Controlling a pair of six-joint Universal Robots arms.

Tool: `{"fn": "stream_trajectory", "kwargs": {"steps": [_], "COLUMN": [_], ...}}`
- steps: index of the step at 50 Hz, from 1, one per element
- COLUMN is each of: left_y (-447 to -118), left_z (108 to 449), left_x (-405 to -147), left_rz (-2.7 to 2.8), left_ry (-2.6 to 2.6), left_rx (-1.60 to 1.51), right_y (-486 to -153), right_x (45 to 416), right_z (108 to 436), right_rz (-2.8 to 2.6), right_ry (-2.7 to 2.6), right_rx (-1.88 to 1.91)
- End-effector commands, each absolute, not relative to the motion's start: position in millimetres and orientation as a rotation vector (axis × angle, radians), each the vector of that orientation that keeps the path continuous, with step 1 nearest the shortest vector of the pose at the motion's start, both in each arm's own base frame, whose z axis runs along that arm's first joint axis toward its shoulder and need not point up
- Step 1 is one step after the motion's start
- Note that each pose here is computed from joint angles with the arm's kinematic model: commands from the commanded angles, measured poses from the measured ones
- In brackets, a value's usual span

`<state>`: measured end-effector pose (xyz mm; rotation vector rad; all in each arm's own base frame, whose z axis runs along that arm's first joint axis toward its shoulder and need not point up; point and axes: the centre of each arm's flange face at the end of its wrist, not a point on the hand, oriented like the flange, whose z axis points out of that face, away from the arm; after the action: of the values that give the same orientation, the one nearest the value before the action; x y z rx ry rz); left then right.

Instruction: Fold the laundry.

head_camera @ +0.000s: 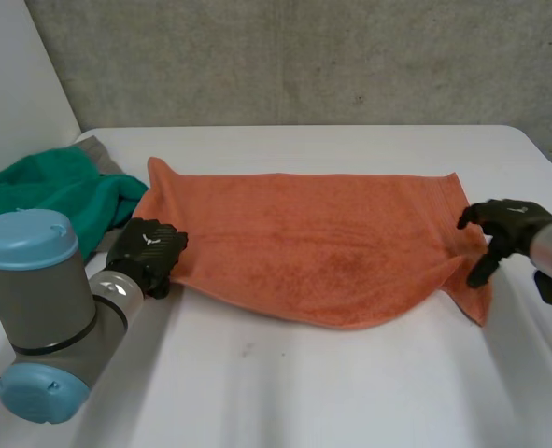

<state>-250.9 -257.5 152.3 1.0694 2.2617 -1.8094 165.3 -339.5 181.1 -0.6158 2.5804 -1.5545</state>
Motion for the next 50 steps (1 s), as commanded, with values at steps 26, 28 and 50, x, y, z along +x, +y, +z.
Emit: {"fn": "stream_trajectory", "kwargs": {"steps": [26, 28, 50], "left_y": [-255, -255, -260], "left_z": [153, 153, 152], "left_x": [-249, -249, -247], "left_rz": [-1.804, -1.804, -1.803], "left_ry": [2.265, 2.265, 2.268], "left_rx": [1.067, 1.067, 1.049], "right_y": [-322, -322, -341], "right_x": [130, 135, 155], "right_z": [144, 141, 124], "right_rz": [-1.475, -1.462, -1.483], "right_ry": [2.552, 2.548, 2.596], "right_rx": [-0.289, -0.310, -0.378]}}
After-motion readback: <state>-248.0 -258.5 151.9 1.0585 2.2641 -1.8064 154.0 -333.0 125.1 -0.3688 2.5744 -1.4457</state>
